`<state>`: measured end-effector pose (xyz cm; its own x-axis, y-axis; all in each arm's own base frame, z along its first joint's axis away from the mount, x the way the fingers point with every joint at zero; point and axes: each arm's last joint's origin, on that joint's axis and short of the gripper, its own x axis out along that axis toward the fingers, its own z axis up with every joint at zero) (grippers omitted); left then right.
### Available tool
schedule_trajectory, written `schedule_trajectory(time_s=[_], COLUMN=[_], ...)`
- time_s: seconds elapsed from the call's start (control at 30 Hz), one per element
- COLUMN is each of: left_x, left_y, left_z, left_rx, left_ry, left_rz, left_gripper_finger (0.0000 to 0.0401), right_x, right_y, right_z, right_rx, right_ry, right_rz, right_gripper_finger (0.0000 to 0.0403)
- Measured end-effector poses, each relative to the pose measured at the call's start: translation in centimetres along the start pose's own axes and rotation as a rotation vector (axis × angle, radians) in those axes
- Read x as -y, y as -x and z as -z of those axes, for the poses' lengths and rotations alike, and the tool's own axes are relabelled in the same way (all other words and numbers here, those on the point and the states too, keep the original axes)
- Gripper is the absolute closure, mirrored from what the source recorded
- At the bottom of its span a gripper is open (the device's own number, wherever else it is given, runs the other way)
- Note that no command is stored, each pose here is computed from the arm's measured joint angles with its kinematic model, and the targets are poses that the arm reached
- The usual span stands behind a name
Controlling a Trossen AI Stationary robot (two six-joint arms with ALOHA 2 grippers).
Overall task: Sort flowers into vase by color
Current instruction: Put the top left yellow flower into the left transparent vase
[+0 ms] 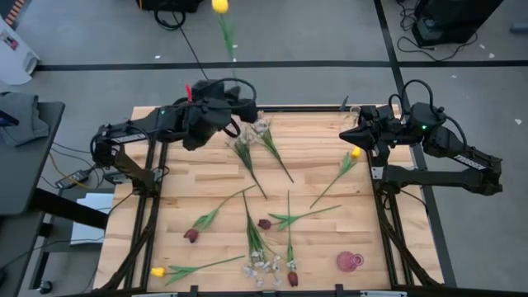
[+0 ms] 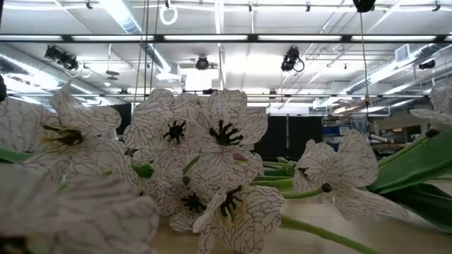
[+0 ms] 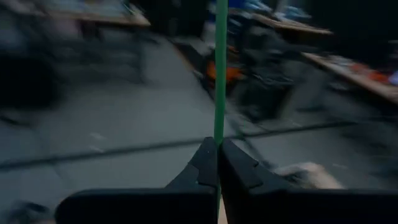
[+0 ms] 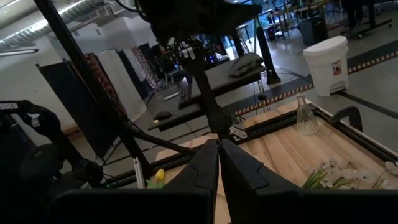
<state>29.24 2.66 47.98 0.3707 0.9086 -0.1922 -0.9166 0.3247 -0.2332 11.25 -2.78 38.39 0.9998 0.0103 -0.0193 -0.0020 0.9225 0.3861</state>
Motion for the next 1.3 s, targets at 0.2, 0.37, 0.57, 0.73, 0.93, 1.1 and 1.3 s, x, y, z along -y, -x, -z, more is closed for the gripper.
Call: schedule_trajectory(time_s=[0.2, 0.37, 0.57, 0.73, 0.93, 1.1, 1.3], left_x=[-3.2, -7.1, -10.5, -13.0, -15.1, -18.4, -21.4], left_y=[-0.1, -0.5, -0.4, -0.1, -0.8, -1.4, -2.6], left_z=[-1.3, -1.7, -2.9, -2.5, 0.0, 3.9, 9.1], left_rx=[-0.013, -0.076, -0.067, -0.116, -0.038, -0.051, -0.046], left_ry=[-0.232, -0.269, -0.282, -0.295, -0.29, -0.26, -0.163], left_rz=[-0.181, -0.342, -0.38, -0.259, -0.015, -0.029, -0.013], left_gripper_finger=[0.0392, 0.0392, 0.0397, 0.0399, 0.0399, 0.04, 0.04], right_x=[0.0, 0.2, 0.5, 0.8, 1.1, 1.4, 1.6], right_y=[0.0, 0.0, -0.1, -0.5, -1.4, -1.9, -2.5], right_z=[0.0, -0.1, -0.4, -0.6, -0.8, -0.8, -0.8], right_rx=[0.003, 0.03, 0.085, 0.118, 0.124, 0.132, 0.136], right_ry=[0.0, 0.0, -0.003, -0.027, -0.051, -0.091, -0.143], right_rz=[0.008, 0.073, 0.161, 0.193, 0.203, 0.216, 0.216], right_gripper_finger=[0.0373, 0.0373, 0.0373, 0.0373, 0.0373, 0.0373, 0.0373])
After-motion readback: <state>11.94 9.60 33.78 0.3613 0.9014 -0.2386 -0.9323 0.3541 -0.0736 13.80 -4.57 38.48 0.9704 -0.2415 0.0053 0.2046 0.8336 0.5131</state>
